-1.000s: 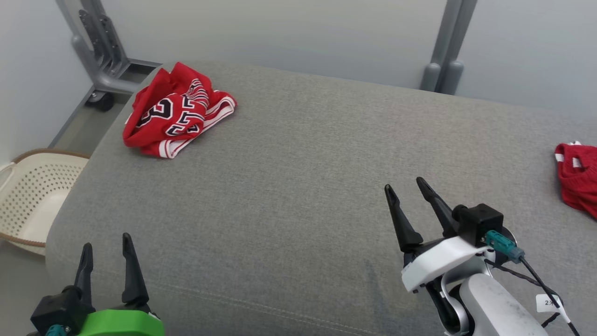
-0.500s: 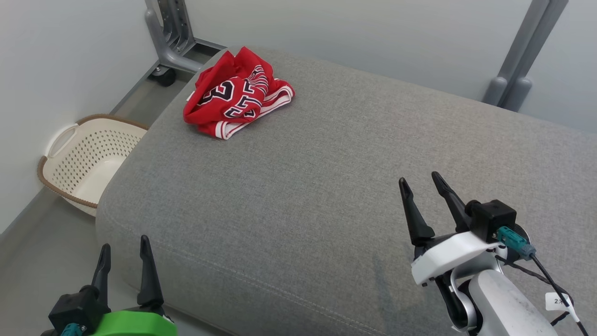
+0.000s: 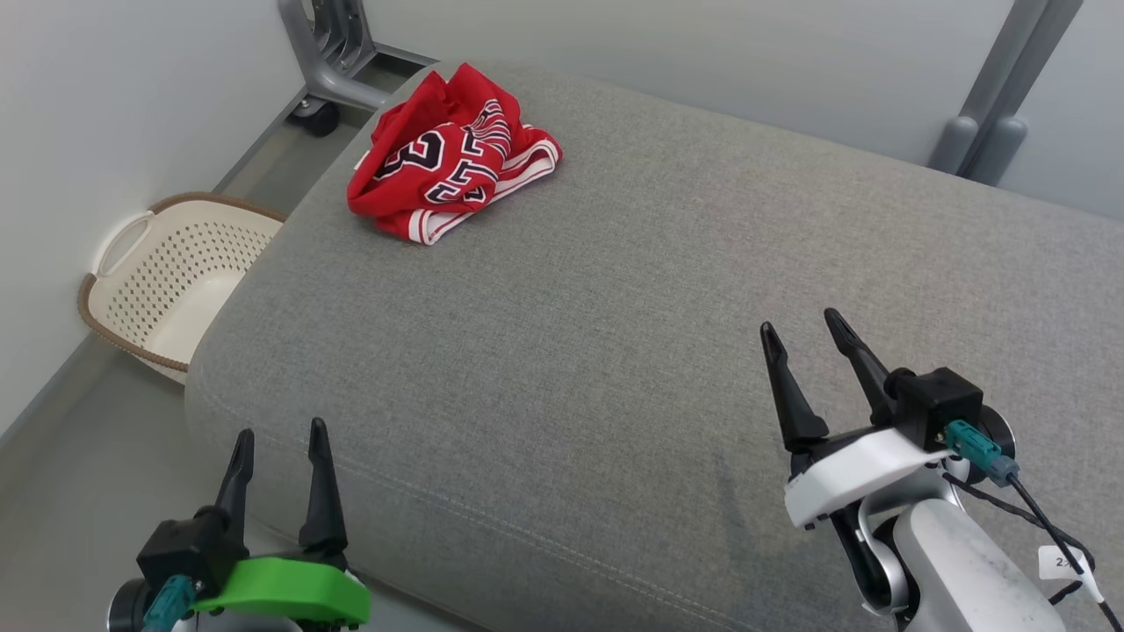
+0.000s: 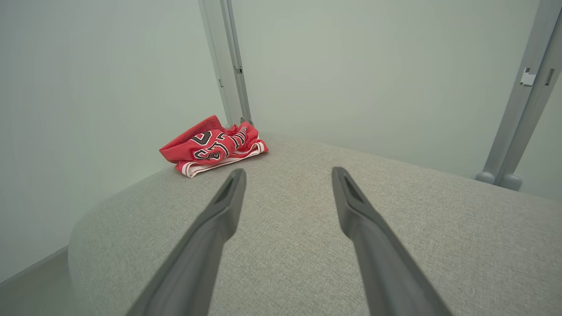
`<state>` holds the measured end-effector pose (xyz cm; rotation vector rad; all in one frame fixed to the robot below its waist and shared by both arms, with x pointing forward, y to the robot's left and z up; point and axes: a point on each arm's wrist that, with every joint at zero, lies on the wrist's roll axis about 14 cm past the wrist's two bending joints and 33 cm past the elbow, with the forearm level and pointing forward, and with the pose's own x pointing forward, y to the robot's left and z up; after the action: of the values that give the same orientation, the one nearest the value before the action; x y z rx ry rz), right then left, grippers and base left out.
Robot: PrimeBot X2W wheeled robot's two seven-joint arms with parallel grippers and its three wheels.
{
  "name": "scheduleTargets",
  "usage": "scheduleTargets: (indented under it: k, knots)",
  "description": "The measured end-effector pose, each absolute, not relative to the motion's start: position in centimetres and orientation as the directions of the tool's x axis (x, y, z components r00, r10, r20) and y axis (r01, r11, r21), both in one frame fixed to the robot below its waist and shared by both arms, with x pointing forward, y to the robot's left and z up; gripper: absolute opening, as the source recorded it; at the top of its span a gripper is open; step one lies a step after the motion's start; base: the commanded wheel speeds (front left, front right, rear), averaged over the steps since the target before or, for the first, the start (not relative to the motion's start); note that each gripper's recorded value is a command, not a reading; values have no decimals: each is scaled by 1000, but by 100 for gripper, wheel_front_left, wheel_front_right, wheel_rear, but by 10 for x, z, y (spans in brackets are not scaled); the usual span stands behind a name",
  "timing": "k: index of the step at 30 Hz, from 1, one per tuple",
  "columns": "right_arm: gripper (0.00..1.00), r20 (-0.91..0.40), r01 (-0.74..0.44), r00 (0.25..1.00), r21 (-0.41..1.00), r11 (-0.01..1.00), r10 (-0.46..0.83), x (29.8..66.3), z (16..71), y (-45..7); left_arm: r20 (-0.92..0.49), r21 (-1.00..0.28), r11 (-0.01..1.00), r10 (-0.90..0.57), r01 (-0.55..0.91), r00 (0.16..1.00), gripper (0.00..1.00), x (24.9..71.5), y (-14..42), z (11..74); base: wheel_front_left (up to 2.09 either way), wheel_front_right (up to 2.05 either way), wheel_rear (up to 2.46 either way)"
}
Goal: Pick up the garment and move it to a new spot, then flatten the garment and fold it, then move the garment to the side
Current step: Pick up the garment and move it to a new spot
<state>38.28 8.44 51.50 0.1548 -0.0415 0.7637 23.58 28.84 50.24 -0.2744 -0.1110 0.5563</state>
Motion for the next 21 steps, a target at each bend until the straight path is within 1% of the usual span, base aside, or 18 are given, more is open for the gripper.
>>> scheduleTargets:
  k: [7,14,16,21]
  knots:
    - [100,117,-711,703,92,698,701,401,522,90,103,-257,859,480,-443,871,100,283,289,532,0,0,0]
    - [100,116,-718,696,69,693,709,420,521,92,122,-198,895,427,-400,896,100,345,298,557,0,0,0]
    - [100,125,-713,700,58,699,703,428,525,90,114,-183,904,410,-387,905,100,364,300,563,0,0,0]
    - [100,117,-692,719,19,722,685,446,524,76,49,-219,901,395,-376,918,100,411,306,563,0,0,0]
